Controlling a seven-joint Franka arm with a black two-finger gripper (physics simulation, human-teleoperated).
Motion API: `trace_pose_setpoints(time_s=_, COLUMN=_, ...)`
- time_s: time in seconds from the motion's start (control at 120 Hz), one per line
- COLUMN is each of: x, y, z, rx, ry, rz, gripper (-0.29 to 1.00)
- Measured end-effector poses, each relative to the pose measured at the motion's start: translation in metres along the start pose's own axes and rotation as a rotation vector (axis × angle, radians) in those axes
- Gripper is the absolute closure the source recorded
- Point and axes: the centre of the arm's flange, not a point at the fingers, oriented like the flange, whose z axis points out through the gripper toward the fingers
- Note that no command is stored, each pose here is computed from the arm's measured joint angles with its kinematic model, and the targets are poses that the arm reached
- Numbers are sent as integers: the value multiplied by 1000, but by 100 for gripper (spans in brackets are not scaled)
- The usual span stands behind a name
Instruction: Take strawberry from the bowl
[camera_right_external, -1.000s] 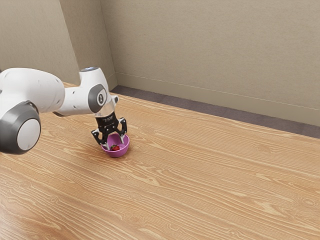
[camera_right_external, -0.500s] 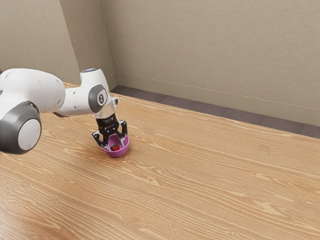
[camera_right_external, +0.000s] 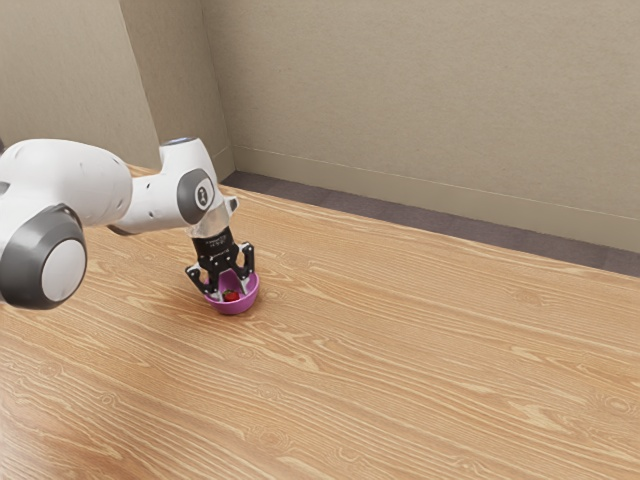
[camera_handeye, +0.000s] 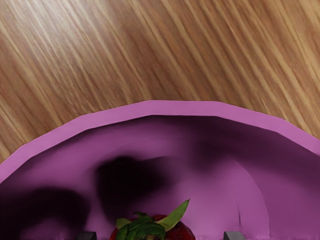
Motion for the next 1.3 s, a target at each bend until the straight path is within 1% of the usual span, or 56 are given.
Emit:
trace_pose_setpoints(time_s=0.192, x=0, y=-1, z=0, rx=5, ry=-6, rz=13, gripper=50)
trace_pose_setpoints(time_s=0.317, x=-1, y=-1, z=0, rx=9, ry=-10, rz=20, gripper=54)
trace_pose_setpoints(time_s=0.508, x=1, y=-3, z=1, rx=13, ry=-14, rz=21, gripper=57)
trace_pose_setpoints(time_s=0.575, x=3, y=-5, z=1, rx=10, ry=-19, rz=17, gripper=51)
trace_pose_setpoints(time_s=0.65, x=3, y=-5, z=1, rx=8, ry=-21, rz=17, gripper=49)
trace_pose_setpoints(time_s=0.783, x=2, y=-1, z=-12, rx=-6, ry=-6, rz=30, gripper=58)
trace_pose_setpoints(time_s=0.95, x=-6, y=7, z=-41, rx=-31, ry=16, rz=51, gripper=61)
trace_pose_setpoints(time_s=1.1, x=-38, y=24, z=-70, rx=-59, ry=28, rz=101, gripper=64)
trace_pose_setpoints(time_s=1.2, x=-81, y=51, z=-75, rx=-62, ry=29, rz=172, gripper=64)
trace_pose_setpoints(time_s=1.3, x=-128, y=80, z=-65, rx=-51, ry=22, rz=244, gripper=65)
